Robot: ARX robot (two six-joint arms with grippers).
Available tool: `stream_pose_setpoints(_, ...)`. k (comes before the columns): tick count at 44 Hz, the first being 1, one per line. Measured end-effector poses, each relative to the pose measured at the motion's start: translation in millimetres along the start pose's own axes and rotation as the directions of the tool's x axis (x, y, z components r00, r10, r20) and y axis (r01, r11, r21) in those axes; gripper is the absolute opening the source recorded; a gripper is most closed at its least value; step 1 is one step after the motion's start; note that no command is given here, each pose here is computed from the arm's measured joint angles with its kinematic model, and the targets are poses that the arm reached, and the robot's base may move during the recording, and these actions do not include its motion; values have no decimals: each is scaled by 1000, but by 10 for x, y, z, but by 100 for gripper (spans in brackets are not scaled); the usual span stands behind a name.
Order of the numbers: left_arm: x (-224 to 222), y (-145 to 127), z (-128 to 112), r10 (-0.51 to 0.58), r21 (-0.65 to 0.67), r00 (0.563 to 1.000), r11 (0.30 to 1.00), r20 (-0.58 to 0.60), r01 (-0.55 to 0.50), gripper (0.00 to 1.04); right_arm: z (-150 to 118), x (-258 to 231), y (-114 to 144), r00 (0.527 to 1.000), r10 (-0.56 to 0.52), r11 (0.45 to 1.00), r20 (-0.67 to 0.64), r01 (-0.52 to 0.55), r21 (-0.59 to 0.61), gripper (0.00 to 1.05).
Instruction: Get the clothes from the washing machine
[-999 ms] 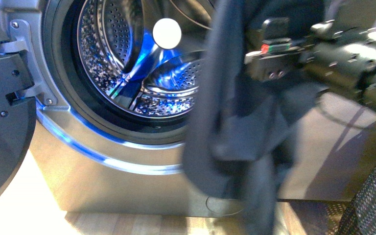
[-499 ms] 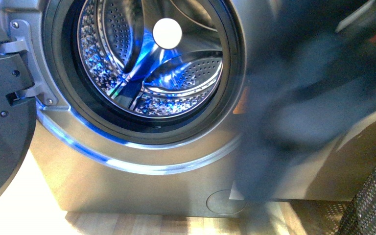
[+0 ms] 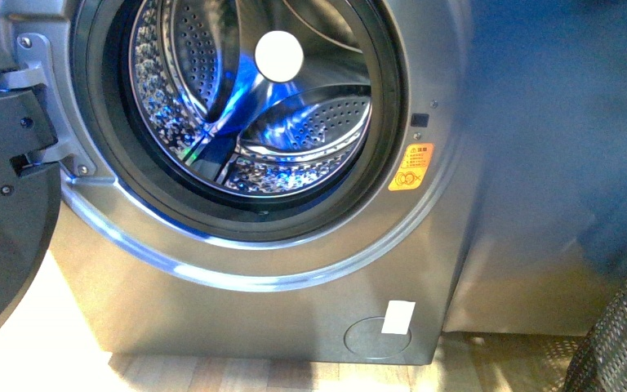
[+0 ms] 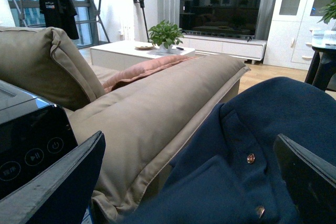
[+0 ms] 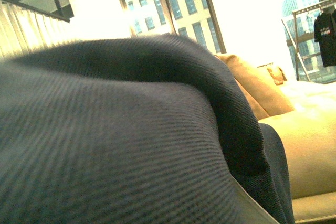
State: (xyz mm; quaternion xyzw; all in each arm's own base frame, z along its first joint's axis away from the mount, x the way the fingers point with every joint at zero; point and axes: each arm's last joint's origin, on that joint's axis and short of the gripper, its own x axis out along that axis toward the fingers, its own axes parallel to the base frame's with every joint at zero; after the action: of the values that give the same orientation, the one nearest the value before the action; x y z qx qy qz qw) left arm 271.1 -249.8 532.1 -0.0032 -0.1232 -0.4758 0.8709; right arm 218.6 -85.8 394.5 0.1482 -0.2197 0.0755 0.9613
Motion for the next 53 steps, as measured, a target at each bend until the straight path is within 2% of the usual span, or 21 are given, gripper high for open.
stream_pose_setpoints(5, -2, 0, 3, 0, 0, 1000, 1000, 1, 0, 98, 269, -73, -127, 998, -25, 1000, -64, 25, -5, 5)
stream_pose_setpoints(8, -3, 0, 7, 0, 1, 1000, 1000, 2, 0, 98, 454, -156, -294, 992, -65, 998, -110, 66, 1, 5)
stream_pose_setpoints(13, -3, 0, 8, 0, 1, 1000, 1000, 2, 0, 98, 738, -315, -589, 980, -169, 986, -108, 167, -24, 5)
stream_pose_setpoints(19, -3, 0, 8, 0, 1, 1000, 1000, 2, 0, 98, 936, -497, -796, 963, -256, 966, -88, 251, -64, 5)
stream_pose_setpoints(26, -3, 0, 8, 0, 1, 1000, 1000, 2, 0, 98, 1016, -690, -991, 938, -337, 938, -85, 326, -115, 5)
stream_pose_setpoints(34, -3, 0, 8, 0, 1, 1000, 1000, 2, 0, 98, 781, -816, -1178, 897, -389, 920, -208, 367, -138, 5)
stream_pose_setpoints(38, -3, 0, 8, 0, 1, 1000, 1000, 2, 0, 98, 507, -881, -1353, 845, -435, 900, -312, 406, -156, 5)
stream_pose_setpoints(43, -3, 0, 8, 0, 1, 1000, 1000, 2, 0, 98, 321, -927, -1456, 806, -465, 885, -366, 423, -193, 5)
stream_pose_setpoints(47, -3, 0, 8, 0, 1, 1000, 1000, 2, 0, 98, 161, -929, -1489, 785, -466, 885, -408, 408, -224, 5)
stream_pose_setpoints(53, -5, -1, 14, 0, 1, 1000, 1000, 4, 0, 98, -205, -885, -1517, 730, -467, 882, -499, 350, -315, 5)
